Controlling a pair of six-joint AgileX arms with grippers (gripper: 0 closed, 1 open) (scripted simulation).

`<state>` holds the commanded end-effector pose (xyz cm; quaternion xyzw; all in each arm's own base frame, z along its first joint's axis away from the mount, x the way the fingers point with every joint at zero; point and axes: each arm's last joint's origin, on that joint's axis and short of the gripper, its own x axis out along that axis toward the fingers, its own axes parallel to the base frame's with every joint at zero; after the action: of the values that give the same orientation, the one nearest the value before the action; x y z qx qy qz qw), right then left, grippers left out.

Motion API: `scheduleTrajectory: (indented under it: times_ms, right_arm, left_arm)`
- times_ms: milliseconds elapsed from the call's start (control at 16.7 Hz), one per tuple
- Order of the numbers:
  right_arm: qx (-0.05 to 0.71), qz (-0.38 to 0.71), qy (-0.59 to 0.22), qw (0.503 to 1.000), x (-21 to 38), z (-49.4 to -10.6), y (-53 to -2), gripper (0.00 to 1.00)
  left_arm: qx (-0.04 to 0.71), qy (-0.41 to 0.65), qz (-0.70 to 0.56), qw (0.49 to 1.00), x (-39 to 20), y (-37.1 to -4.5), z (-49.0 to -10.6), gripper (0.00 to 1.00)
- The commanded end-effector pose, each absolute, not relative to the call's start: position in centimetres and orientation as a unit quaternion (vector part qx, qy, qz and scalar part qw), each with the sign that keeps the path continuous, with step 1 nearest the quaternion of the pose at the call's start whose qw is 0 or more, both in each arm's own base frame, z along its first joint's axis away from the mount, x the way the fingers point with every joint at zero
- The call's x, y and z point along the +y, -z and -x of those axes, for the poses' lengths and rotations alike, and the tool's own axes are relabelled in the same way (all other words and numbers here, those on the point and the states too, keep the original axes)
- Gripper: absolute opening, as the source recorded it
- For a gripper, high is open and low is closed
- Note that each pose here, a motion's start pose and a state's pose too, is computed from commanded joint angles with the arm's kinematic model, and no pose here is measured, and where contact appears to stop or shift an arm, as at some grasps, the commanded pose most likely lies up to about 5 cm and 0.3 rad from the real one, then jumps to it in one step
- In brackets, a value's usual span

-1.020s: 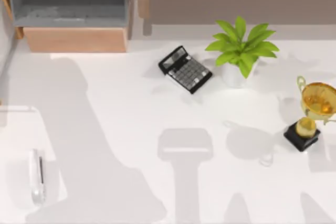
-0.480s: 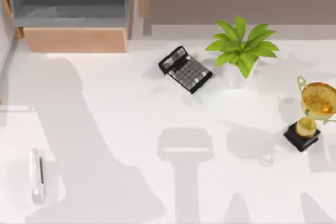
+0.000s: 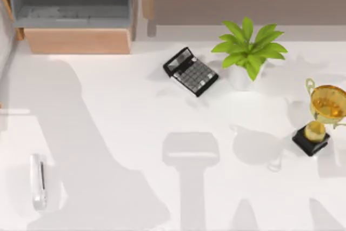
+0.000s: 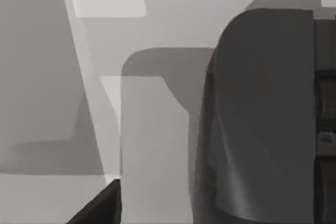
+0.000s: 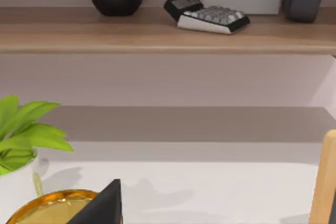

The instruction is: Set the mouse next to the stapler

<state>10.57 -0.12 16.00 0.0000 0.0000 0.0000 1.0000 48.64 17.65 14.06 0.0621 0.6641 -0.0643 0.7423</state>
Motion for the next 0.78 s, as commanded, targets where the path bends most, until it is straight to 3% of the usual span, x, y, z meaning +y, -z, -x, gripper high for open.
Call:
scheduleTrajectory:
  times_ms: [360, 780]
  right_arm:
    - [0.000, 0.000, 0.000, 1.000, -0.12, -10.57, -16.00, 1.00]
    - [0.000, 0.000, 0.000, 1.000, -0.12, -10.57, -16.00, 1.00]
  left_arm:
    - [0.666, 0.066, -0.062, 0.740, 17.51, -13.01, -48.85, 1.00]
    - [0.666, 0.066, -0.062, 0.740, 17.51, -13.01, -48.85, 0.47]
